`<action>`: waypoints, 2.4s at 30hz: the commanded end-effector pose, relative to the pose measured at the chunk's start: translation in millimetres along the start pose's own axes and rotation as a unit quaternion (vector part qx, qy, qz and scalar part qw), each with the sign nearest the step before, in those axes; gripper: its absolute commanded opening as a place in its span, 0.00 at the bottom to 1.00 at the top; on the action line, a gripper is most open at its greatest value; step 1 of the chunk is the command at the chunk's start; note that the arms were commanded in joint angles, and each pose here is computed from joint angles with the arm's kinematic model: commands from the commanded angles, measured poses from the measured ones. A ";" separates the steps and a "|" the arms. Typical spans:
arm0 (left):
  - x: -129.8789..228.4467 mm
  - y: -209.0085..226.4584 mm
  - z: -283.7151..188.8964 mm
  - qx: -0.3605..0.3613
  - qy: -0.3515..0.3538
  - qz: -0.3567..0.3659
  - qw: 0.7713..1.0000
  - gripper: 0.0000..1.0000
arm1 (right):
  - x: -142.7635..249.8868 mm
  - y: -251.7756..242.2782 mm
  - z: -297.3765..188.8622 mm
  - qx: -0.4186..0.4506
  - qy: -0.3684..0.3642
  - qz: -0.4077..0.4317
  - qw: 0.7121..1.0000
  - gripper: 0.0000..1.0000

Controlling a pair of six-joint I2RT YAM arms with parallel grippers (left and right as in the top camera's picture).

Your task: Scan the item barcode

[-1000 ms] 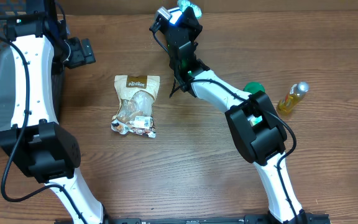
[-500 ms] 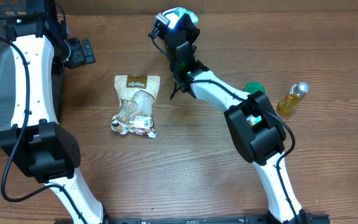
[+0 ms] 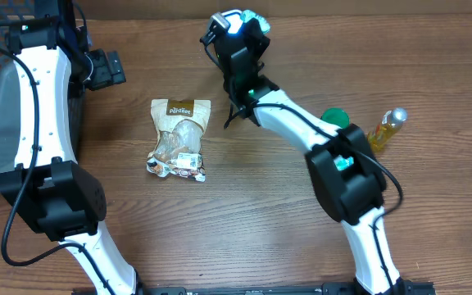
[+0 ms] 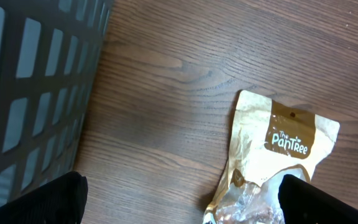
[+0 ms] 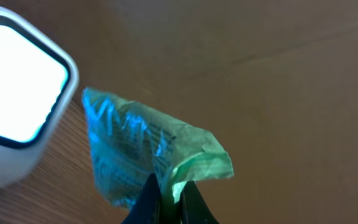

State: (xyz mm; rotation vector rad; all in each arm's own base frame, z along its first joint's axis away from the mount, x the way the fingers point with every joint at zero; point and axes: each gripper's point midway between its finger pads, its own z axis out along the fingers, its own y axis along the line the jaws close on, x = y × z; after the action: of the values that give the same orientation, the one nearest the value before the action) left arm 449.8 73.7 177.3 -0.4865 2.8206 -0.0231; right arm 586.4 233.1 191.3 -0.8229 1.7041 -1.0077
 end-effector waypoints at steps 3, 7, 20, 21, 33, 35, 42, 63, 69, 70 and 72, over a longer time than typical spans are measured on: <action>-4.4 -1.6 -4.7 0.004 -0.009 0.010 1.000 1.00 | 5.9 -105.6 -62.4 -0.016 0.024 0.165 0.986 0.03; -4.4 -1.6 -4.7 0.004 -0.009 0.010 1.000 1.00 | 37.7 -78.8 -88.7 -0.141 0.072 0.197 0.967 0.04; -4.4 -1.6 -4.7 0.004 -0.009 0.010 1.000 1.00 | 176.2 38.3 -234.2 -0.585 0.353 0.185 0.706 0.04; -4.5 -1.1 -4.7 0.003 -0.009 0.009 1.000 0.99 | 184.3 41.9 -236.2 -0.586 0.365 0.183 0.700 0.04; -4.6 -0.7 -4.7 0.003 -0.009 0.009 1.000 0.99 | 254.5 76.2 -216.3 -0.493 0.443 0.150 0.733 0.57; -4.6 -0.7 -4.7 0.003 -0.009 0.009 1.000 1.00 | 247.0 77.3 -199.1 -0.458 0.440 0.198 0.747 0.59; -4.3 -2.1 -4.7 0.004 -0.009 0.010 1.000 0.99 | 193.3 98.9 -197.0 -0.462 0.432 0.363 0.685 0.56; -4.3 -2.1 -4.7 0.004 -0.009 0.010 1.000 1.00 | 156.6 134.0 -232.1 -0.503 0.408 0.358 0.673 0.27; -4.3 -2.1 -4.7 0.004 -0.009 0.010 1.000 0.99 | 175.8 156.3 -234.5 -0.502 0.413 0.355 0.672 0.26; -4.3 -2.1 -4.7 0.004 -0.009 0.010 1.000 1.00 | 181.4 160.9 -235.5 -0.500 0.416 0.353 0.673 0.26; -4.3 -2.1 -4.7 0.004 -0.009 0.010 1.000 0.99 | 190.3 166.1 -237.8 -0.496 0.423 0.348 0.674 0.25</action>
State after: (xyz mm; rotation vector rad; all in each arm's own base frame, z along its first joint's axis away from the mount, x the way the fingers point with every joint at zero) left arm 449.8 73.6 177.3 -0.4859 2.8207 -0.0236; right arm 296.7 208.3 25.2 -0.1592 3.1053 0.3352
